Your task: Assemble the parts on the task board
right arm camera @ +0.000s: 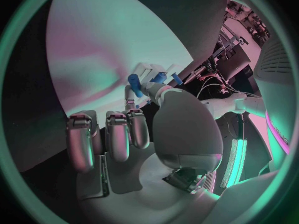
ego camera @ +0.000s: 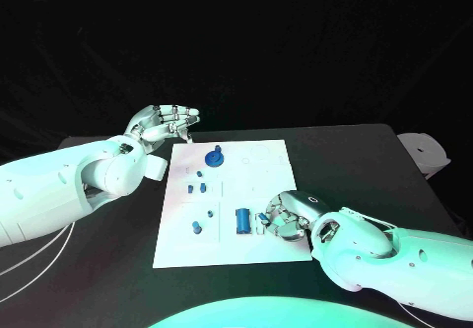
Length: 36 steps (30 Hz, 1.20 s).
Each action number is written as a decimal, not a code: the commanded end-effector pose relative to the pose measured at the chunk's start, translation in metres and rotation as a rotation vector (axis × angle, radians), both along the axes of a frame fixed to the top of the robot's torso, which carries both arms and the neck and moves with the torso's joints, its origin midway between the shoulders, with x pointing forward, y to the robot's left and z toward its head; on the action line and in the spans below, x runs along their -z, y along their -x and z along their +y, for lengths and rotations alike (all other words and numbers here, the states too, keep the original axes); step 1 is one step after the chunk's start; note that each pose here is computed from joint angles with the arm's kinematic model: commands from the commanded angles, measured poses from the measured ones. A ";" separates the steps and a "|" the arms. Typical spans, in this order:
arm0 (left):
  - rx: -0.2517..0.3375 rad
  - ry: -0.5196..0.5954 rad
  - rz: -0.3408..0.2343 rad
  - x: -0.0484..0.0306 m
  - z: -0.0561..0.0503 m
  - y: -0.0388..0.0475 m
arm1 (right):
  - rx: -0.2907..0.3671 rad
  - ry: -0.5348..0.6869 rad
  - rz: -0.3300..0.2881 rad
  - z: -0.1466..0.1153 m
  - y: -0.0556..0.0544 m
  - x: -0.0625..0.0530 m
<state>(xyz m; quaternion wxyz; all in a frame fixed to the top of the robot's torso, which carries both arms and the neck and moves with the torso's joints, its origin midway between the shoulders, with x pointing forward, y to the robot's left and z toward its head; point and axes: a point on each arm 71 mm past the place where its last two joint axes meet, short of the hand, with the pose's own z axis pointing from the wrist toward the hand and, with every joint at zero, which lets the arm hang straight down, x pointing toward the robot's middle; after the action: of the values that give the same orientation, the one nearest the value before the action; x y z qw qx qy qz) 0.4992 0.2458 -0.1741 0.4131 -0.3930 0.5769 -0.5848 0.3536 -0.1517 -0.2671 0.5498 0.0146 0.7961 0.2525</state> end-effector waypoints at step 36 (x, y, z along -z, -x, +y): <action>0.022 0.005 0.001 -0.0009 -0.003 0.0009 | 0.021 -0.048 0.006 0.005 -0.003 0.003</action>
<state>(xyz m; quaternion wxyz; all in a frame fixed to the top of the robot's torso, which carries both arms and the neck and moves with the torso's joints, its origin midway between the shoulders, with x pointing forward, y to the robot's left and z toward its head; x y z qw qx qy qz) 0.4990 0.2455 -0.1744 0.4108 -0.3934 0.5788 -0.5843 0.3579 -0.1472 -0.2740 0.5350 0.0397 0.8049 0.2536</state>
